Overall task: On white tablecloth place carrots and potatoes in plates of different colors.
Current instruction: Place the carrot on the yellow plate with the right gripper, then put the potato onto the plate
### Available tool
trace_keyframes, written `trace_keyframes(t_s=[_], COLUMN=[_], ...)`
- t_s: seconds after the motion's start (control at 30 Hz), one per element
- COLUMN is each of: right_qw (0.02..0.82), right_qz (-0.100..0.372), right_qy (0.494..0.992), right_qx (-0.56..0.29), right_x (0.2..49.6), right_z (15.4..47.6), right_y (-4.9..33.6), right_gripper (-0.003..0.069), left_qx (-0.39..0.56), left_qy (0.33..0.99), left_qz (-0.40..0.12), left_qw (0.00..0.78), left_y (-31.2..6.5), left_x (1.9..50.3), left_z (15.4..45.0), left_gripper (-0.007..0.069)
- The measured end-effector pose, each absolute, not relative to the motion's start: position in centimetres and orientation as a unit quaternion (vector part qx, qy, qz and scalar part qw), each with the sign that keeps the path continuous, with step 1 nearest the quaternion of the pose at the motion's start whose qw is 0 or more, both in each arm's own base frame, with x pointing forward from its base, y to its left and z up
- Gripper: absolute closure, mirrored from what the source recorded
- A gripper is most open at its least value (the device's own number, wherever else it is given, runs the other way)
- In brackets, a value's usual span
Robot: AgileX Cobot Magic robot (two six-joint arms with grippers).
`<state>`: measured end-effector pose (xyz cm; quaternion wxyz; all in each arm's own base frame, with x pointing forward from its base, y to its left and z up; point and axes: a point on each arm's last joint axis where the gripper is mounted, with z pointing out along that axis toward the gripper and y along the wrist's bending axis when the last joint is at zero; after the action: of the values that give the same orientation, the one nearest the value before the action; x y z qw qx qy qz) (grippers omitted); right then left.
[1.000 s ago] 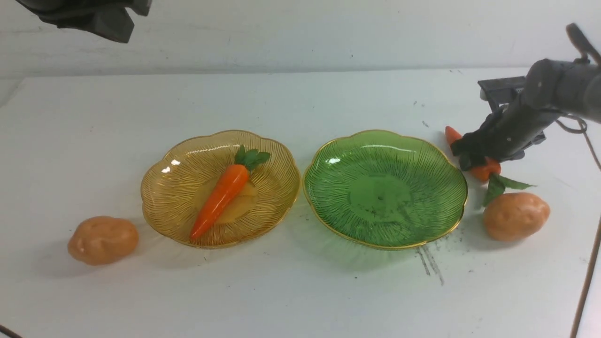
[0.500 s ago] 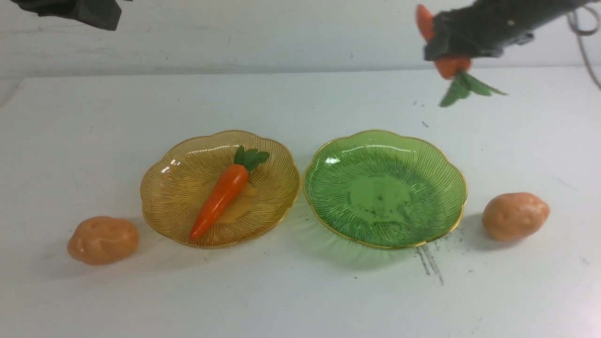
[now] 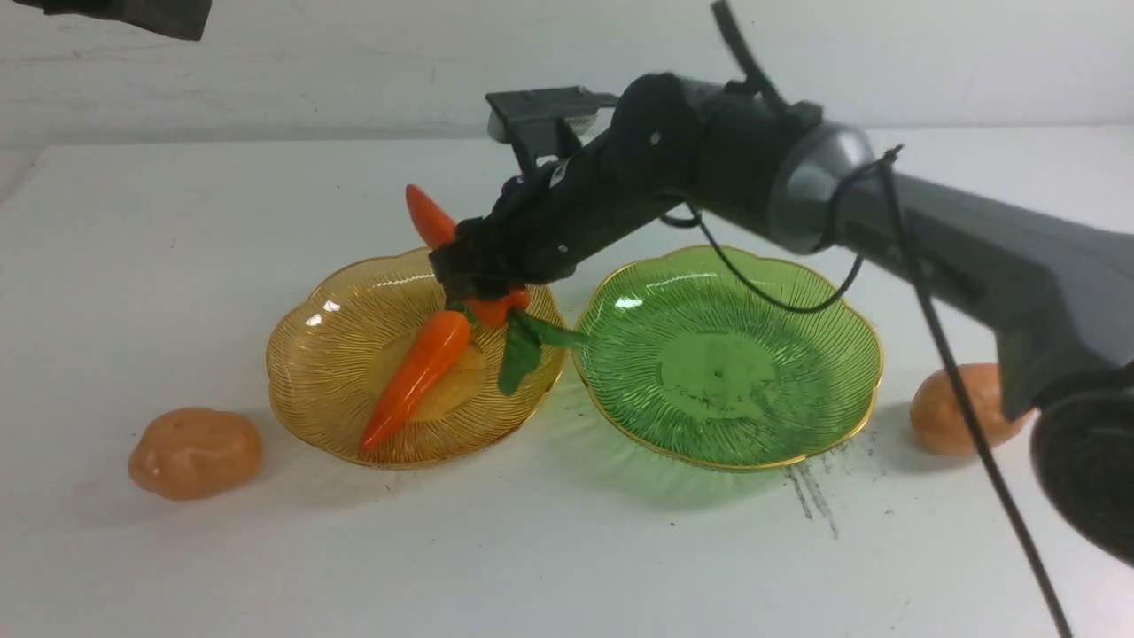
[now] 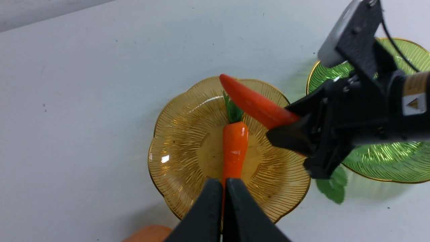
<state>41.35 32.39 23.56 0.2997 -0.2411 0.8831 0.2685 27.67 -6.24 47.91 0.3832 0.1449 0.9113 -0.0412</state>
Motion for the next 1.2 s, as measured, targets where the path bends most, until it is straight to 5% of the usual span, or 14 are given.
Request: trace_keyframes(t_s=[0.2,0.37,0.57,0.63,0.8,0.9,1.03,1.13,1.2], right_qw=[0.297,0.304,0.317,0.324,0.32,0.26,0.197,0.147,0.113], right_qz=[0.272,0.247,0.137,0.055,0.011,0.029,0.049,0.062,0.067], right_qy=[0.89,0.888,0.906,0.921,0.944,0.965,0.978,0.985,0.989], right_qx=[-0.215,-0.241,-0.244,-0.208,-0.077,0.003,0.048,0.064,0.064], right_x=[41.7,41.4,41.7,41.7,40.7,38.9,37.7,37.1,37.0], right_z=[21.9,24.0,31.5,35.8,38.5,36.1,32.8,29.8,27.6], right_y=[33.0,32.0,24.9,18.8,7.4,1.8,-0.8,-1.3,-1.1], right_gripper=[0.0079,0.0018,0.0189,0.0405,0.065,0.0668,0.0656,0.0592,0.0483], left_qx=[0.145,0.145,0.145,0.145,0.145,0.147,0.153,0.159,0.159], left_qy=[0.908,0.905,0.903,0.902,0.902,0.901,0.899,0.898,0.897], left_qz=[-0.041,-0.042,-0.042,-0.043,-0.048,-0.063,-0.081,-0.093,-0.098], left_qw=[0.391,0.399,0.403,0.404,0.403,0.402,0.401,0.401,0.4], left_y=[-6.1,-6.0,-5.8,-5.8,-5.9,-6.1,-6.5,-6.7,-6.8], left_x=[27.1,26.4,25.6,25.4,25.4,25.4,25.3,25.2,25.2], left_z=[48.4,48.9,49.4,49.4,49.4,49.5,49.5,49.5,49.5], left_gripper=[0.0629,0.0629,0.0629,0.0629,0.0629,0.0629,0.0629,0.0629,0.0629])
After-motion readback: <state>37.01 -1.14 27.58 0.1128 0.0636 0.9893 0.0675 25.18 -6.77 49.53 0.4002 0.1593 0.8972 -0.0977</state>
